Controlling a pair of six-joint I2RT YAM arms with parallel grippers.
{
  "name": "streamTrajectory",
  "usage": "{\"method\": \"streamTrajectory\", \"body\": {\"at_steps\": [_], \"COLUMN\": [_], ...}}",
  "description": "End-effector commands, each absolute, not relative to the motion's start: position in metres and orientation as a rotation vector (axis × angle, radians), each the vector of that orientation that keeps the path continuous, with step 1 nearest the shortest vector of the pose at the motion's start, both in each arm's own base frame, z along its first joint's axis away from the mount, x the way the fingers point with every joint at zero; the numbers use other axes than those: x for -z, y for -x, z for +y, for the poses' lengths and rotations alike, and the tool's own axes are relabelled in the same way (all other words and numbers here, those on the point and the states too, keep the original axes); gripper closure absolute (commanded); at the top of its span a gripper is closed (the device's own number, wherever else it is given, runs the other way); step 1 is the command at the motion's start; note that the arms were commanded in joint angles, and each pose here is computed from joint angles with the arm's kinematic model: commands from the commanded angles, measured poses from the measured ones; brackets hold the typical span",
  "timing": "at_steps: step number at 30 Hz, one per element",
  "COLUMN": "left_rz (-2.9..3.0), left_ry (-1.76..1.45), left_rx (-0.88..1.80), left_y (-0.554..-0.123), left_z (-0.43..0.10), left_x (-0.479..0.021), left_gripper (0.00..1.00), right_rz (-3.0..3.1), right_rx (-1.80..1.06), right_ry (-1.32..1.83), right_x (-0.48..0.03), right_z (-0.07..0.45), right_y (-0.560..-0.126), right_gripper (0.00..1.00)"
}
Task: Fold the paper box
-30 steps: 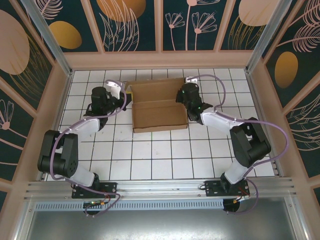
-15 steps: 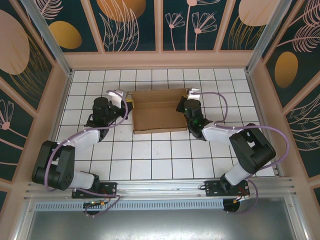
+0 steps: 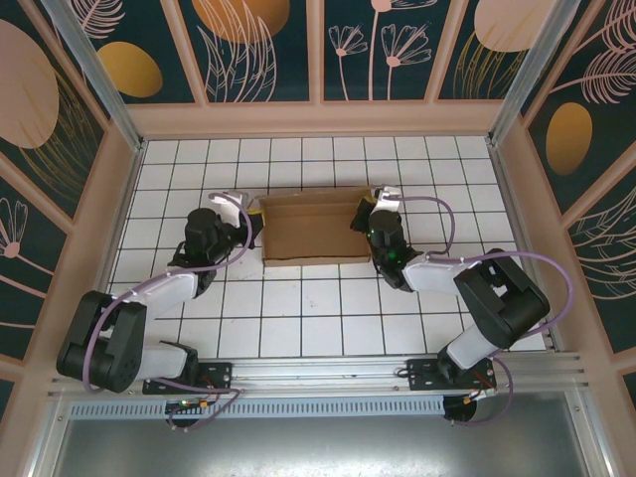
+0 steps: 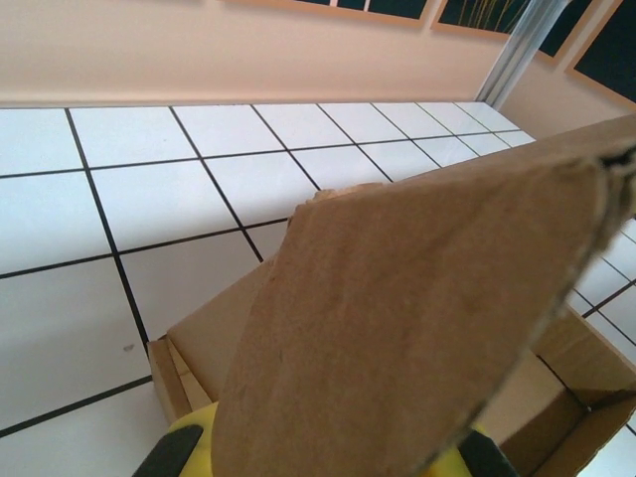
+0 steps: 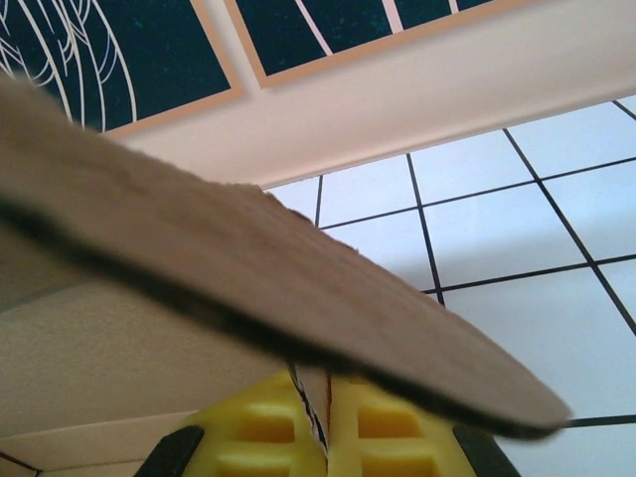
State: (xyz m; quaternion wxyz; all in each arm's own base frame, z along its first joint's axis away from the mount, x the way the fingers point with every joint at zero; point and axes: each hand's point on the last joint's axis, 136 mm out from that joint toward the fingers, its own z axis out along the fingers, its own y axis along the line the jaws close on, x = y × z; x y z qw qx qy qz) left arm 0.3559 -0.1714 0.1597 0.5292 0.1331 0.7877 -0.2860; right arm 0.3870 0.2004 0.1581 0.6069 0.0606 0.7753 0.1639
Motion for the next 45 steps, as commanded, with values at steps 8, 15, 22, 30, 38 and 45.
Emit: {"method": "streamTrajectory", "body": {"at_steps": [8,15,22,30,38,45], "left_rz": [2.058,2.06,2.065,2.072,2.081,2.154], "left_ry": [-0.248,-0.227,-0.222,-0.201,-0.212,-0.291], "left_rx": [0.716,0.685,0.661,0.65,0.653,0.601], "left_y": [-0.325,-0.32,-0.319,-0.318,-0.319,-0.318], "left_z": [-0.167,-0.162,-0.159,-0.158,-0.162,-0.177], "left_x": [-0.11,-0.11,-0.109,-0.103,-0.1,-0.081], "left_gripper": [1.0,1.0,1.0,1.0,1.0,0.96], "right_rz": [2.016,1.987,1.899,1.826,1.596,1.592], "right_rx": [-0.416,-0.461,-0.53,-0.582,-0.694,-0.637], "right_ry": [-0.047,0.001,0.067,0.115,0.108,0.059], "right_x": [-0.083,-0.093,-0.118,-0.142,-0.199,-0.253], "right_z": [0.215,0.214,0.208,0.194,0.173,0.16], "right_y": [-0.338,-0.324,-0.304,-0.279,-0.247,-0.255], "right_gripper": [1.0,0.68,0.54,0.48,0.54,0.62]}}
